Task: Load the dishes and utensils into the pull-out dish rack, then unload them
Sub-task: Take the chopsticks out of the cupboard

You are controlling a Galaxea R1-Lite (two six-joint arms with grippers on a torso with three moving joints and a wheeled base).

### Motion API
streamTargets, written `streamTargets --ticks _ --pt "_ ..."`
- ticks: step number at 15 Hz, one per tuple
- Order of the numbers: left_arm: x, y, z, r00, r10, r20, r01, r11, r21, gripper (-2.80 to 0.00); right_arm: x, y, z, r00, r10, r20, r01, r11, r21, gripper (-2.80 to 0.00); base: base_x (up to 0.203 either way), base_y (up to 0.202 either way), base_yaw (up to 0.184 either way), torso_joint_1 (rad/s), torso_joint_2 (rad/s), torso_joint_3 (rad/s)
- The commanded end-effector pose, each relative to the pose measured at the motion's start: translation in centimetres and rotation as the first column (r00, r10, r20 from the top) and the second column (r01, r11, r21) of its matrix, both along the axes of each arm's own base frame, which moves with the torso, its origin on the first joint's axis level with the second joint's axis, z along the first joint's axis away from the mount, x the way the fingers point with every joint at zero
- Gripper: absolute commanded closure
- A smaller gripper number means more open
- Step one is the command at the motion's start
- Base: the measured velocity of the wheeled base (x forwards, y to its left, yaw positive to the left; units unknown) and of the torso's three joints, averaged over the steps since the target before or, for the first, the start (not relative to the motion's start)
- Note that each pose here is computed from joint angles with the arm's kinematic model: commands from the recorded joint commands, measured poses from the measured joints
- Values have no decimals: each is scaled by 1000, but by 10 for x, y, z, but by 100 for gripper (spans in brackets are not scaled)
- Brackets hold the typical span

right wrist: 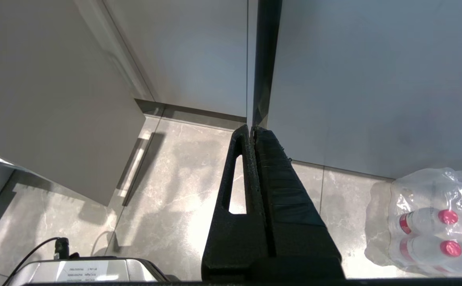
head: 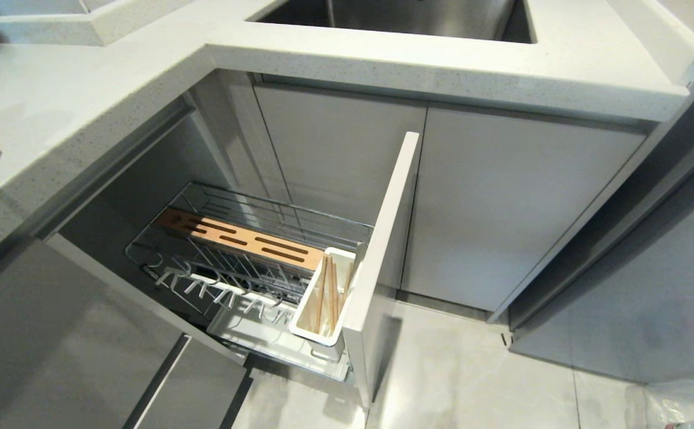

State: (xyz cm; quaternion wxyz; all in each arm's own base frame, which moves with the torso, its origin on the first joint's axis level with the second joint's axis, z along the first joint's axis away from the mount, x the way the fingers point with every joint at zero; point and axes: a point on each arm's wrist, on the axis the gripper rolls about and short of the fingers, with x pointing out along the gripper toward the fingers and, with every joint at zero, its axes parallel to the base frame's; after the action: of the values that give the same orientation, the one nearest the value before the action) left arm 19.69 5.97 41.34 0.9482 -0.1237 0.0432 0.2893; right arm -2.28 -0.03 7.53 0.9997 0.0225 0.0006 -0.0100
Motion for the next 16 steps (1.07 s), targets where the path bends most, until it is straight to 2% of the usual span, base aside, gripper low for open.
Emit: streamTargets --ticks 1,7,9,13,16 --pt "16 6 -8 999 9 -39 -10 1000 -12 0 0 0 0 1000 0 -1 0 1000 1 0 0 0 0 0 0 0" --pt "23 15 -10 997 45 -57 -45 999 -7 0 0 0 0 1000 0 -1 0 1000 1 0 0 0 0 0 0 0" --pt "23 16 -13 995 54 -87 -53 999 14 0 0 0 0 1000 0 -1 0 1000 -1 0 0 0 0 0 0 0" --pt "25 17 -16 991 56 -119 -55 998 13 0 0 0 0 1000 0 -1 0 1000 0 0 0 0 0 0 0 0" --pt "26 19 -21 984 59 -170 -57 998 17 0 0 0 0 1000 0 -1 0 1000 0 0 0 0 0 0 0 0"
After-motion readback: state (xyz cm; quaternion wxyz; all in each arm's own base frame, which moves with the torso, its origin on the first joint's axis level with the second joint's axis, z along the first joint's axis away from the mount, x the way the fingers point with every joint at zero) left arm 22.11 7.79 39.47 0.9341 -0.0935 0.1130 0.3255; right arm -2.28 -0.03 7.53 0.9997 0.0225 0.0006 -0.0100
